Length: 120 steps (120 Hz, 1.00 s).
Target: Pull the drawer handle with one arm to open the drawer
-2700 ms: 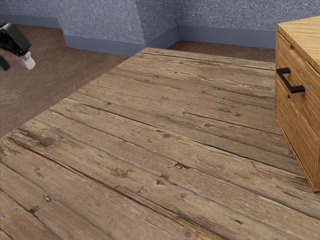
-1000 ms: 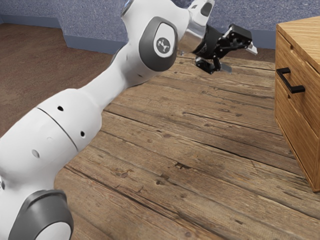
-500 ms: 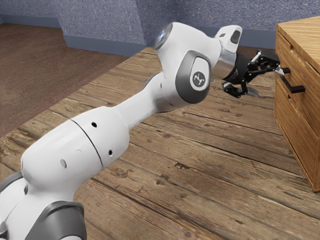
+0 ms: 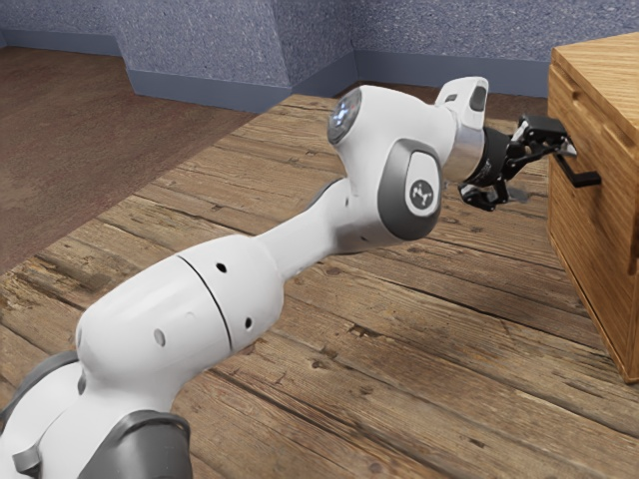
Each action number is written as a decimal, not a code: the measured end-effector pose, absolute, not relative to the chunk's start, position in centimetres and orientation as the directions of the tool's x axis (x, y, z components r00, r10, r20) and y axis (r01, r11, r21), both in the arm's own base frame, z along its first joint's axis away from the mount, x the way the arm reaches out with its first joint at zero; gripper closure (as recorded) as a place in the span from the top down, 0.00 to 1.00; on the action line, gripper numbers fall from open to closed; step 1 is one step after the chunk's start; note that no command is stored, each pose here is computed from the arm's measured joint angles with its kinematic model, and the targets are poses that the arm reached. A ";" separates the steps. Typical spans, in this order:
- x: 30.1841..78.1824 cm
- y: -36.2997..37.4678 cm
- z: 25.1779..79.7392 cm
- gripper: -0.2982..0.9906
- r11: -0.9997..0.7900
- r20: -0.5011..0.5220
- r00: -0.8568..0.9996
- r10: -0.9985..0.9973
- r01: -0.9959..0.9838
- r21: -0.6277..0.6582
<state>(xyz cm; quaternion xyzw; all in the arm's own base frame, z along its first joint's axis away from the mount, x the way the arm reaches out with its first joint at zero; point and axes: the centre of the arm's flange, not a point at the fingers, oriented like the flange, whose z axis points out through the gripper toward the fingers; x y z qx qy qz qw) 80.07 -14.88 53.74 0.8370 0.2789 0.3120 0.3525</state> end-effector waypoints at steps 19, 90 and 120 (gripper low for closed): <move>79.7 -14.4 54.8 0.75 -0.691 0.397 0.662 0.635 0.258 0.676; 73.3 -6.6 64.6 0.75 -0.813 0.362 0.733 0.577 0.472 0.340; 57.8 -2.4 80.7 0.75 -0.820 0.343 0.745 0.572 0.513 0.253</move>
